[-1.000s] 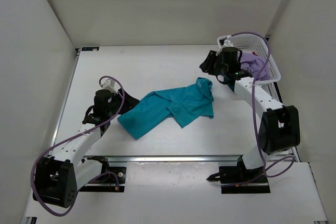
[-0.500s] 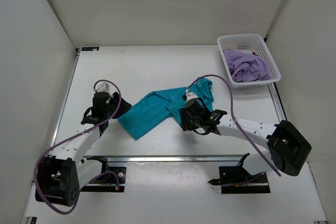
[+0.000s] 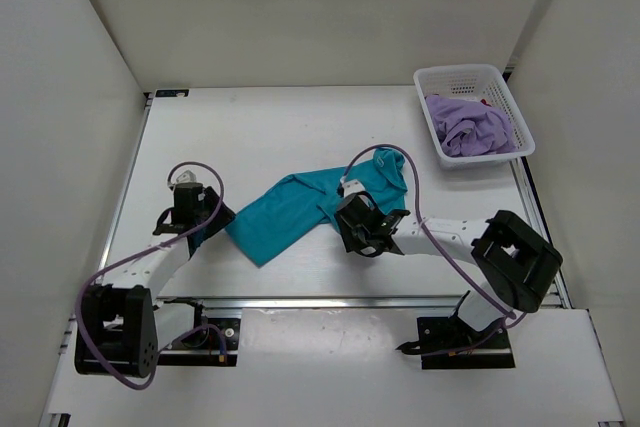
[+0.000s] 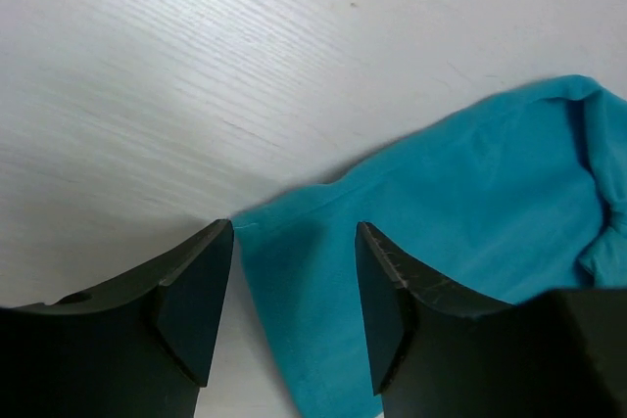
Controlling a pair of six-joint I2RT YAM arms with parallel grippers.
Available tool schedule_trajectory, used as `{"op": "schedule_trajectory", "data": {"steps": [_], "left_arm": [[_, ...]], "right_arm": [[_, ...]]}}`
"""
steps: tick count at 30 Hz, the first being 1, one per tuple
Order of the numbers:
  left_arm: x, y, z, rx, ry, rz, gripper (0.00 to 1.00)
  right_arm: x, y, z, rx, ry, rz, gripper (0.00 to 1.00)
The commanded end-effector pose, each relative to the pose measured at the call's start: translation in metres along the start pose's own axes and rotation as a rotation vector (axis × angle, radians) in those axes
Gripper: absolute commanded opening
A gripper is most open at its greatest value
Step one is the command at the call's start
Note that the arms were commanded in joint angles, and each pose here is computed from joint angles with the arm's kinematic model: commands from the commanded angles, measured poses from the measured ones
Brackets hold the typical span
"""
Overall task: Fold and stack the t-shirts
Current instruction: Move the tshirt to the center of the board, then flatten out the tshirt
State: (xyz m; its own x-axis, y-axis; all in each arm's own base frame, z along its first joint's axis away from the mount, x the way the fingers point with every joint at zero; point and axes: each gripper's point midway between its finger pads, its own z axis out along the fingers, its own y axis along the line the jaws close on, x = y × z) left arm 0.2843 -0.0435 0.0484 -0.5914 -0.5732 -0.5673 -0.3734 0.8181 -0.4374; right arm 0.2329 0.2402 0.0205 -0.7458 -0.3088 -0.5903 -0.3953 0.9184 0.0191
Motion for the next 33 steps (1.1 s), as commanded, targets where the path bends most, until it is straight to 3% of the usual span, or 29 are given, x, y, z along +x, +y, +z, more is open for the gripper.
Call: {"op": "schedule_trajectory", "data": {"steps": [1,7,12,20,22,29,33], "left_arm": [[0.008,0.012,0.004,-0.057,0.016,0.012,0.61],[0.011,0.021,0.002,-0.084,0.001,0.005,0.62],[0.026,0.026,0.012,-0.104,0.059,0.009,0.59],[0.023,0.022,0.015,-0.077,0.041,-0.012,0.40],[0.024,0.018,0.017,-0.056,0.042,-0.016,0.35],[0.011,-0.007,0.013,0.027,-0.005,0.001,0.00],[-0.025,-0.064,-0.009,0.084,-0.124,0.134,0.00]], "right_arm": [[-0.032,0.003,0.000,0.024,-0.111,-0.001,0.40],[-0.031,0.008,0.004,-0.003,-0.098,-0.013,0.41],[-0.031,0.009,0.006,0.002,-0.089,-0.025,0.41],[-0.043,0.025,0.002,-0.061,-0.115,-0.025,0.42],[-0.039,0.022,0.009,-0.048,-0.094,-0.018,0.39],[-0.043,0.005,0.009,0.021,-0.101,0.012,0.01],[-0.070,-0.001,-0.016,0.043,-0.162,0.034,0.00]]}}
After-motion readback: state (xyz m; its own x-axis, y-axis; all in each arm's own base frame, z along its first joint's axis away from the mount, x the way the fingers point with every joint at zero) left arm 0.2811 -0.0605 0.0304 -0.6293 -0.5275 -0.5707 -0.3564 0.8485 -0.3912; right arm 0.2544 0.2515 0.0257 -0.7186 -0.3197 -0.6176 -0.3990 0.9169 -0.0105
